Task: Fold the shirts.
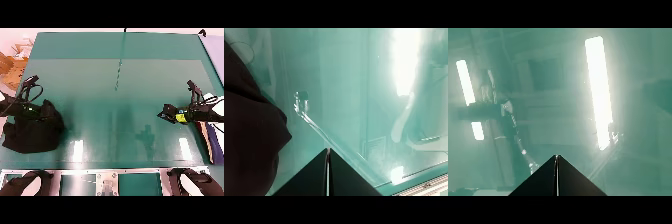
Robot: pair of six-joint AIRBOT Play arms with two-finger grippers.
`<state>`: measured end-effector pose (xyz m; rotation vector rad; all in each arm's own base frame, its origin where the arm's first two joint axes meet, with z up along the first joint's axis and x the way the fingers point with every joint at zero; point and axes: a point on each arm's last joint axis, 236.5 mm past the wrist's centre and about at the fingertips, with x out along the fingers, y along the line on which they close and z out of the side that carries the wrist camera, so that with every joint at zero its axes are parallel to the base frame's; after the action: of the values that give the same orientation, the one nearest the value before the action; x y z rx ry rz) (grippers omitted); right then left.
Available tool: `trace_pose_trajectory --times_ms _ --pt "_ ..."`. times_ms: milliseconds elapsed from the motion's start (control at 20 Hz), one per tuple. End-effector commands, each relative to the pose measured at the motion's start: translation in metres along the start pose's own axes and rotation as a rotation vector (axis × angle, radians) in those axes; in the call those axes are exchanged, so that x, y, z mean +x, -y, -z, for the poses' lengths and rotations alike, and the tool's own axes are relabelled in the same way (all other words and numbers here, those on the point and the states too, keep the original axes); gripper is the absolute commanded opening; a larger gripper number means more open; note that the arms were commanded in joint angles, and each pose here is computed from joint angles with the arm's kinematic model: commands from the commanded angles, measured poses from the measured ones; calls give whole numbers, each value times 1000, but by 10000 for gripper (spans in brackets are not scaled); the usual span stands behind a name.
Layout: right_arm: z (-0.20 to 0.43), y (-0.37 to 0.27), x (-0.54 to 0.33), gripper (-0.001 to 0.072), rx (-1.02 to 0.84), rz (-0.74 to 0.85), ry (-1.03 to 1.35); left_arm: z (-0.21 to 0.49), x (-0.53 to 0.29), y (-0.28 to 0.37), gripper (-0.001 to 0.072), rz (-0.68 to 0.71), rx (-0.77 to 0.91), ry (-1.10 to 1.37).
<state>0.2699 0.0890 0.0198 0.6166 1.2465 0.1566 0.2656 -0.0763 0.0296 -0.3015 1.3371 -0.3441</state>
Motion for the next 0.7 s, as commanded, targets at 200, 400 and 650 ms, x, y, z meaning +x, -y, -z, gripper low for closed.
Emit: trace_pose_trajectory --times_ms 200,400,650 --pt "0 0 0 15 0 -1 0 0 0 0 24 0 1 0" --pt "0 0 0 15 0 0 0 0 0 0 24 0 1 0" --pt "0 0 0 15 0 0 0 -4 0 -1 24 -3 1 17"
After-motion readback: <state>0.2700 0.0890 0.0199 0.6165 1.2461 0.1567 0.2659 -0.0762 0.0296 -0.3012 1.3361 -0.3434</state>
